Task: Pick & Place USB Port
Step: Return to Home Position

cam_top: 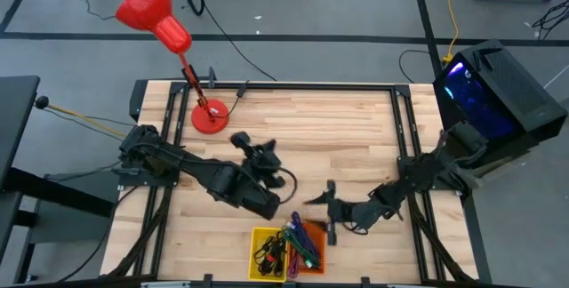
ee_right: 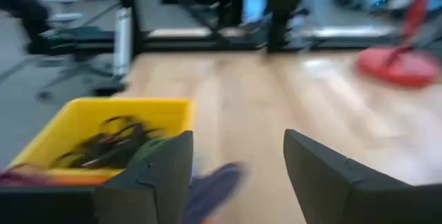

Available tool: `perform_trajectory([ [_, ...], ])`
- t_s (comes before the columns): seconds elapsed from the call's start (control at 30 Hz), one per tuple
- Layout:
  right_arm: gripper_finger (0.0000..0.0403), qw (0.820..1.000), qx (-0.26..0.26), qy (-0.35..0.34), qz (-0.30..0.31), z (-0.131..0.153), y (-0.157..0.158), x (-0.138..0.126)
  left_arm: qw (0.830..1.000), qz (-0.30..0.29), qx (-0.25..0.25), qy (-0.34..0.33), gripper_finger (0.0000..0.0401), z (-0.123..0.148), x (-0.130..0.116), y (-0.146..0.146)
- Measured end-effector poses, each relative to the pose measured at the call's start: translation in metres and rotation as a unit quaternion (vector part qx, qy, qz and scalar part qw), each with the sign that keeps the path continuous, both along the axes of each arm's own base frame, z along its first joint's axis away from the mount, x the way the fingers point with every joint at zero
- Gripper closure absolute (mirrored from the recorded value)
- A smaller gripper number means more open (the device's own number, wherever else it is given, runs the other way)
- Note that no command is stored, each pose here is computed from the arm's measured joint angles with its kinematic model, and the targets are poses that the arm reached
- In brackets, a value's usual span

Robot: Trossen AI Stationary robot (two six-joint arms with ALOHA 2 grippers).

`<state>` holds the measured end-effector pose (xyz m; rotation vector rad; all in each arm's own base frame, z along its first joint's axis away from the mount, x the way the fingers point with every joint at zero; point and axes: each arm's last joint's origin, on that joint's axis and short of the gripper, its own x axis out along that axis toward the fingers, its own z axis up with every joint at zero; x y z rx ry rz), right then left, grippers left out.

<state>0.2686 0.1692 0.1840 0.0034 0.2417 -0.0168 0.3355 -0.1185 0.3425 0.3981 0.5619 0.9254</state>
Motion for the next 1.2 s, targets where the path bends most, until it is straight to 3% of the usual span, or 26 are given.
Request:
perform_trajectory([
  [0.17, 0.0192, 0.997, -0.031, -0.029, -0.064, 0.013, -0.03, -0.036, 0.998, 0.063, 0.004, -0.031, 0.0376, -0.001, -0.027, 0.014],
  [0.27, 0.0201, 0.994, -0.032, -0.032, -0.097, 0.004, -0.053, -0.067, 0.998, 0.049, 0.043, -0.019, 0.0376, -0.014, -0.034, 0.013],
  [0.47, 0.0217, 0.989, 0.064, -0.093, -0.098, -0.014, -0.087, -0.125, 0.997, 0.07, 0.029, -0.024, 0.0376, -0.053, -0.073, 0.027],
  [0.57, 0.0223, 0.983, 0.081, -0.13, -0.103, -0.02, -0.099, -0.142, 0.99, 0.066, 0.018, -0.119, 0.0376, -0.07, -0.1, 0.031],
  [0.73, 0.0225, 0.984, 0.001, -0.133, -0.116, -0.017, -0.105, -0.149, 0.969, 0.03, -0.001, -0.246, 0.0376, -0.114, -0.131, 0.031],
  [0.97, 0.0225, 0.959, -0.091, -0.124, -0.24, -0.009, -0.114, -0.154, 0.953, -0.033, -0.07, -0.292, 0.0376, -0.176, -0.166, 0.016],
  [1.07, 0.0225, 0.94, -0.109, -0.104, -0.307, -0.01, -0.118, -0.156, 0.943, -0.051, -0.108, -0.312, 0.0376, -0.193, -0.176, 0.01],
  [1.2, 0.0225, 0.928, -0.105, -0.099, -0.344, -0.01, -0.119, -0.158, 0.942, -0.06, -0.153, -0.292, 0.0376, -0.207, -0.184, 0.007],
])
